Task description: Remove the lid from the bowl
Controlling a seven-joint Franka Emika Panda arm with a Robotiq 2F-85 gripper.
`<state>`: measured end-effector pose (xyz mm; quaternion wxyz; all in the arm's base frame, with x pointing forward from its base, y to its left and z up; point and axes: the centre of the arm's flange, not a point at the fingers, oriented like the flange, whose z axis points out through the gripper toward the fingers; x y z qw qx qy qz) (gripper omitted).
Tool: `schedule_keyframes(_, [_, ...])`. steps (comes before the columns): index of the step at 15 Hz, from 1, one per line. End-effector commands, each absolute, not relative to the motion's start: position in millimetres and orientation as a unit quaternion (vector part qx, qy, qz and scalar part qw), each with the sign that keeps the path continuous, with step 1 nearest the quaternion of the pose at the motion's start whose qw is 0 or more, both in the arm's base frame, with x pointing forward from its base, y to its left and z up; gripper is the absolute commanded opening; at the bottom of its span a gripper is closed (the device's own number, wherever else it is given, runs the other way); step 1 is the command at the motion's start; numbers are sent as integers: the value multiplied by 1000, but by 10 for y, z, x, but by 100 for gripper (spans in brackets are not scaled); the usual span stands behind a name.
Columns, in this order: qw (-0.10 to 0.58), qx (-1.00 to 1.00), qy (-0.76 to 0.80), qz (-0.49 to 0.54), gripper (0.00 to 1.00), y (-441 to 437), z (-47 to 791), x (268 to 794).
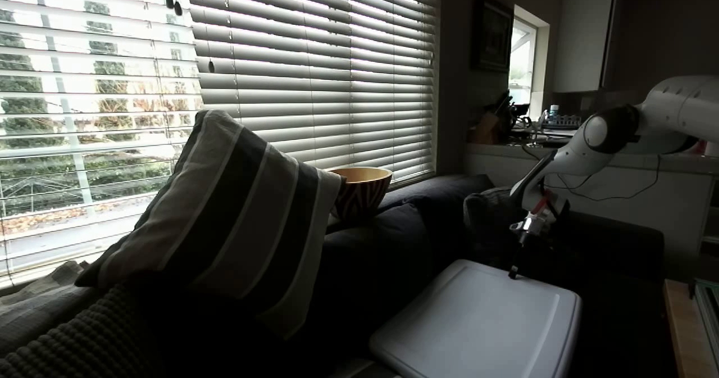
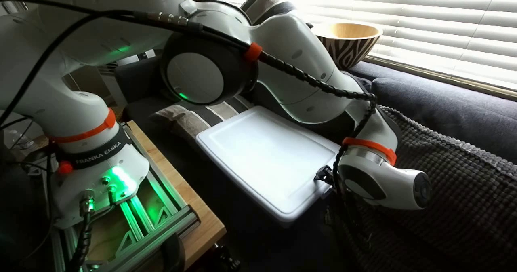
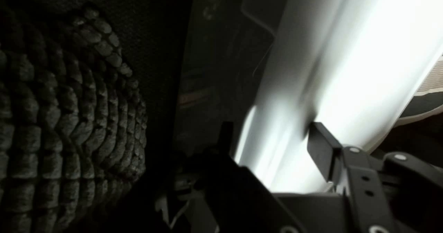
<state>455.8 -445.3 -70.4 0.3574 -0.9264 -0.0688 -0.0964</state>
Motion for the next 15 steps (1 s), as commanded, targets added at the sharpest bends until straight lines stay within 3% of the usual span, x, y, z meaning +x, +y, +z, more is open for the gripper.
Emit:
schedule_keyframes(1, [378, -918, -82, -91, 31, -4393, -625, 4599])
schedule_keyframes(5, [368, -922, -84, -85, 26, -4344, -516, 4575])
schedule_keyframes(15, [331, -941, -45, -55, 26, -4325, -211, 4544])
